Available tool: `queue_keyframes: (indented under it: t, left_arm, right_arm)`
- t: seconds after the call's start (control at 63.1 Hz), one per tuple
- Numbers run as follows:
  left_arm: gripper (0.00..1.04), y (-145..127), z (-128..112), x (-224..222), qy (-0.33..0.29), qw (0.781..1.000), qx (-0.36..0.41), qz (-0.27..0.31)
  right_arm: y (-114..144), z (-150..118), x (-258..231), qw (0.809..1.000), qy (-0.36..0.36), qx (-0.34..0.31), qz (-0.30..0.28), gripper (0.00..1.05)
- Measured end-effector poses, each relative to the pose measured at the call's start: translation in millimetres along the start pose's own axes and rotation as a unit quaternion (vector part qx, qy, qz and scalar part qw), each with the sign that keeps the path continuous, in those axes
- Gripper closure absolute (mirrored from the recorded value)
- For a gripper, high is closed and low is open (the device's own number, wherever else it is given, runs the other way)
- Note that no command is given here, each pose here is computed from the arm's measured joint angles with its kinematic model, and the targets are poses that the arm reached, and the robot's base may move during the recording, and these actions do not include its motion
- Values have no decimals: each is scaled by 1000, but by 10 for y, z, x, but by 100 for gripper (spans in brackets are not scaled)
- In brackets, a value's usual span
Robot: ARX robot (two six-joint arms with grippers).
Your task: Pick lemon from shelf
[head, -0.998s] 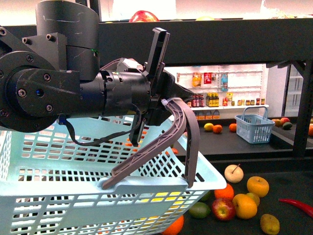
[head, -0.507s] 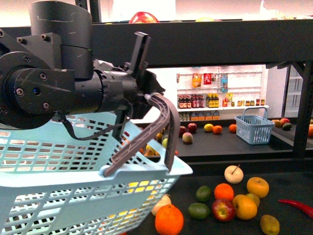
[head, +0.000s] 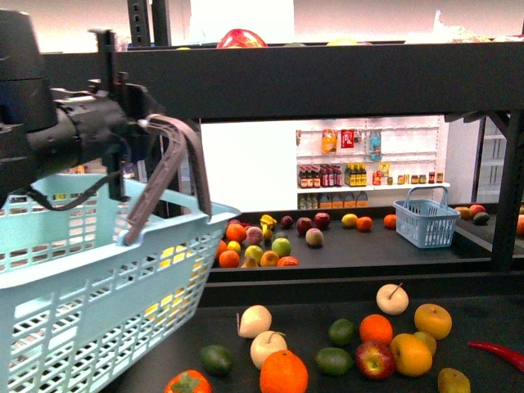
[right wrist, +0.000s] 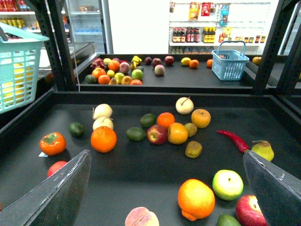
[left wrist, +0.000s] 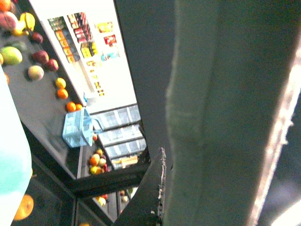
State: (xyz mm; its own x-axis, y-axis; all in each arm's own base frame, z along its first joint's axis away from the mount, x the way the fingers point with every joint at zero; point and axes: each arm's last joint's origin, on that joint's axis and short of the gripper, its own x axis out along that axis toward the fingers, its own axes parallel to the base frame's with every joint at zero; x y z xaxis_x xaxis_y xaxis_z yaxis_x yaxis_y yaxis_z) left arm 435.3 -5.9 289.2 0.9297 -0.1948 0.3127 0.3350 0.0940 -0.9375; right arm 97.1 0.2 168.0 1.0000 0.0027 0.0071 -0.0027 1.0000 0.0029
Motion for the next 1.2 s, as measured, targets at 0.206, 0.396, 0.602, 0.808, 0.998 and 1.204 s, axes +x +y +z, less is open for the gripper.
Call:
queue_keyframes:
  t: [0.206,0.396,0.602,0.808,0.998,1.204]
  left_arm:
    - [99,0,682,-215,-63,997,7,-35]
    - [99,212,1038,-407,-73,996,2,-45]
    - [99,514,1282,-540,-77,996,-10,-33]
    - [99,720,1475,-675,-91,995,-9,-33]
    - [99,867,1542,-760,-91,995,-4,-36]
    - [99,1003,1516,-823,-100,994,-21,-29]
  right_arm:
    - [0,0,0,1000,0,0,0,7]
    - [0,0,0,1000,0,0,0,7]
    - [0,0,0,1000,0,0,0,7]
    - [0,0,0,1000,0,0,0,7]
    - [0,0,0,1000,0,0,0,7]
    - [0,0,0,1000,0,0,0,7]
